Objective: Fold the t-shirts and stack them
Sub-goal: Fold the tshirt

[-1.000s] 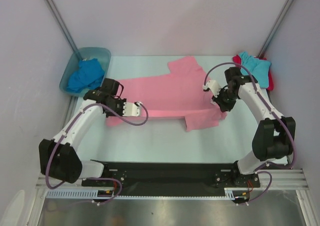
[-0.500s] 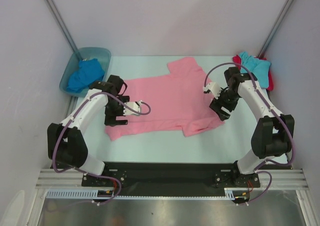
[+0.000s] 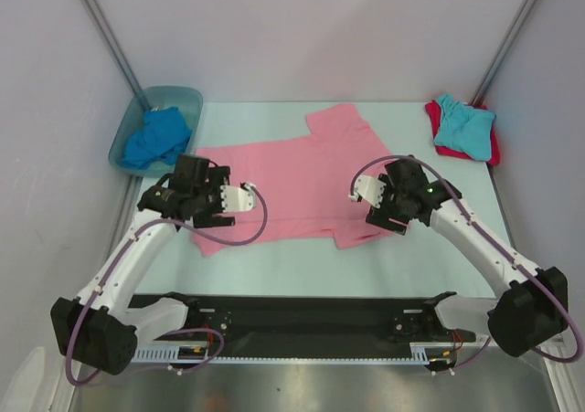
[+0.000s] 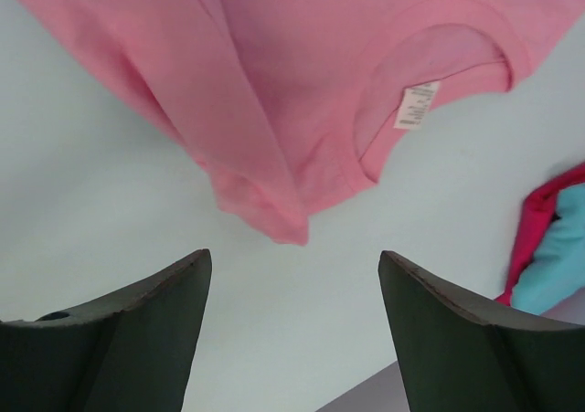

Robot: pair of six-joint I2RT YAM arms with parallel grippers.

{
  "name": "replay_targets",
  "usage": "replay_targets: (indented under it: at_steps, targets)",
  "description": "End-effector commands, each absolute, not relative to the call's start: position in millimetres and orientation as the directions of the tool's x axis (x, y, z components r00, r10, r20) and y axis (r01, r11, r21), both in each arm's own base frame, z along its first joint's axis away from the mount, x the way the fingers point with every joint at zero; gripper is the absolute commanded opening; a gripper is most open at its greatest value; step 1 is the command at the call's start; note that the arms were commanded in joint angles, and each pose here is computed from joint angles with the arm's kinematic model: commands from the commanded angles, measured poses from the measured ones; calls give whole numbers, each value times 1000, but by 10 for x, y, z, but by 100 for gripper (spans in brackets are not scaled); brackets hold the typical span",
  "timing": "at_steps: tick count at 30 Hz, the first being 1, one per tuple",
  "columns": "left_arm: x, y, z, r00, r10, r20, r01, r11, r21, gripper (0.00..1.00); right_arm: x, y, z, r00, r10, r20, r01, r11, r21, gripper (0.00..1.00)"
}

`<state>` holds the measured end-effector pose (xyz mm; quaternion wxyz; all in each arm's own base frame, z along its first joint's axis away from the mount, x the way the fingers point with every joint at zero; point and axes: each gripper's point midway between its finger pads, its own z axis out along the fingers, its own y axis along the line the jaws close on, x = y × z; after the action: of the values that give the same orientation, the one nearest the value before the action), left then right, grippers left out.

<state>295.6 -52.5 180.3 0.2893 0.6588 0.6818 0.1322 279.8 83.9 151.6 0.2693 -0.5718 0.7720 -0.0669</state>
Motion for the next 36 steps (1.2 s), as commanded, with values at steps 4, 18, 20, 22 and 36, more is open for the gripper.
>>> replay_targets:
  at_steps: [4, 18, 20, 22, 36]
  targets:
    - [2469, -678, 1215, 113, 965, -235, 915, -9, 403, 100, 3012, 756, 1388, -204, -943, -262, -809, 313, -498, 80]
    - [2237, -545, 653, 137, 980, -144, 959, -95, 268, 100, 3572, 678, 1700, -209, -948, -242, -755, 314, -576, 80]
    - [2217, -523, 637, 132, 982, -137, 961, -92, 262, 100, 3587, 662, 1708, -210, -948, -238, -752, 312, -581, 80]
    - [2157, -483, 579, 126, 984, -123, 966, -94, 241, 100, 3612, 641, 1730, -212, -948, -239, -743, 315, -591, 80]
    - [2211, -389, 252, 70, 995, -71, 971, -51, 235, 100, 3662, 615, 1804, -225, -943, -244, -729, 329, -600, 80]
